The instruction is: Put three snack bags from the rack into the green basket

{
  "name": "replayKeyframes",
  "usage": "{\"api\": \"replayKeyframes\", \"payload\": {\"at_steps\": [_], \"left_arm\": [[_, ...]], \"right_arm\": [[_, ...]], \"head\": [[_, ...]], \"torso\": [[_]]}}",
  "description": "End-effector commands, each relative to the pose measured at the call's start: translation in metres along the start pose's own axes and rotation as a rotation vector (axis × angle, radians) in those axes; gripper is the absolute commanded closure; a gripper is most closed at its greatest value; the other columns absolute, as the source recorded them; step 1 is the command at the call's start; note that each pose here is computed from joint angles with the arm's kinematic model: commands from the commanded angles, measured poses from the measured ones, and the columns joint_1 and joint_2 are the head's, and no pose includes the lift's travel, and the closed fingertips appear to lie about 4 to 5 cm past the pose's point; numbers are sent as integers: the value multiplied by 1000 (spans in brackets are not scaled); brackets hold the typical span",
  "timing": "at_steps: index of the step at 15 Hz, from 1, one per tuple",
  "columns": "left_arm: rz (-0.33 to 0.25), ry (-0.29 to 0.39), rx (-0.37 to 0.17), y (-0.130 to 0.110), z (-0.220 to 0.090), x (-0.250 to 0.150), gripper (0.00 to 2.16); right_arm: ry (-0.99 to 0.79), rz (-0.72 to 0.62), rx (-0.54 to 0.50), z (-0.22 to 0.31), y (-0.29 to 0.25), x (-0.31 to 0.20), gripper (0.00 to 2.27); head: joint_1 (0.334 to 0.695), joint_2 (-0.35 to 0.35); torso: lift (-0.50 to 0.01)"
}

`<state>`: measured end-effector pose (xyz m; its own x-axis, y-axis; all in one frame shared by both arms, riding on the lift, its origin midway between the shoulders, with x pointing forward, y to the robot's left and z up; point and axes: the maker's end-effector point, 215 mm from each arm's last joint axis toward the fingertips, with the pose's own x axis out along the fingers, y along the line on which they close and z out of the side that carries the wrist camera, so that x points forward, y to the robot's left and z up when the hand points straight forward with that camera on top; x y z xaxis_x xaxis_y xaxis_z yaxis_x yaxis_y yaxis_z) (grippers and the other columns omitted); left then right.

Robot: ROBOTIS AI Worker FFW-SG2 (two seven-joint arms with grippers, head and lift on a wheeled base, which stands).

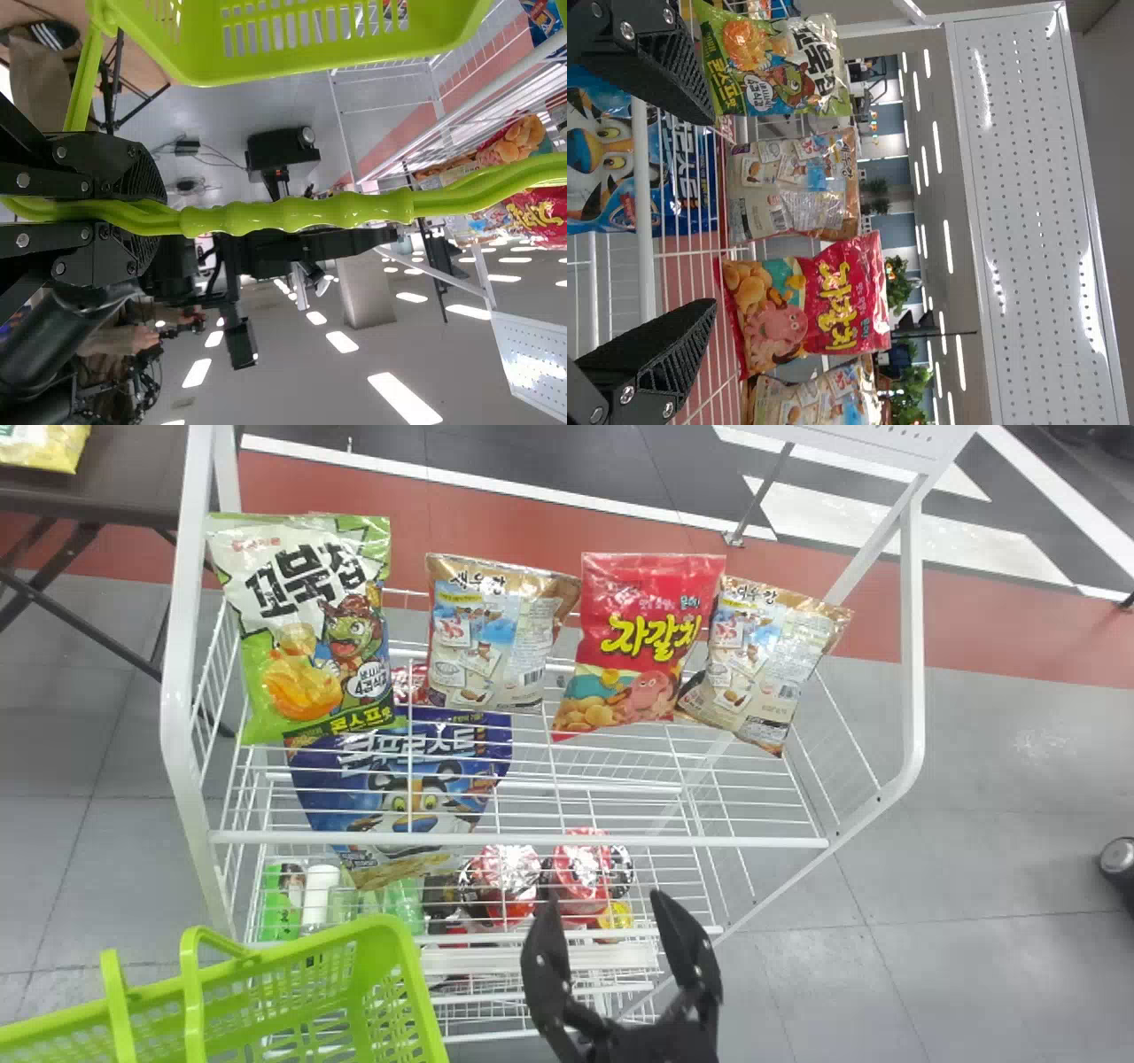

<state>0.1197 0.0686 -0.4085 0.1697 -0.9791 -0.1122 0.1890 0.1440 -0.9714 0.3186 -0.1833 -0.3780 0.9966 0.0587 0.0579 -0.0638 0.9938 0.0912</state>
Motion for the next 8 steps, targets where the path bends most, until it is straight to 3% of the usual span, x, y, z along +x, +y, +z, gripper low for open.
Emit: {"api": "replayKeyframes", "payload": {"at_steps": [1, 7, 8], "left_arm": [[-4, 5, -2, -2, -3, 0, 2152], [-17, 19, 10, -5, -1, 1, 2148], [-18, 20, 8, -5, -2, 0, 2152]], "right_arm": [[3, 40, -11, -1, 20, 45, 97], [148, 123, -25, -29, 80, 150, 113], [150, 137, -28, -29, 93, 165, 113]], "head": [[695, -348], [695, -123], [695, -123]], "torso": [[0], [0], [0]]}}
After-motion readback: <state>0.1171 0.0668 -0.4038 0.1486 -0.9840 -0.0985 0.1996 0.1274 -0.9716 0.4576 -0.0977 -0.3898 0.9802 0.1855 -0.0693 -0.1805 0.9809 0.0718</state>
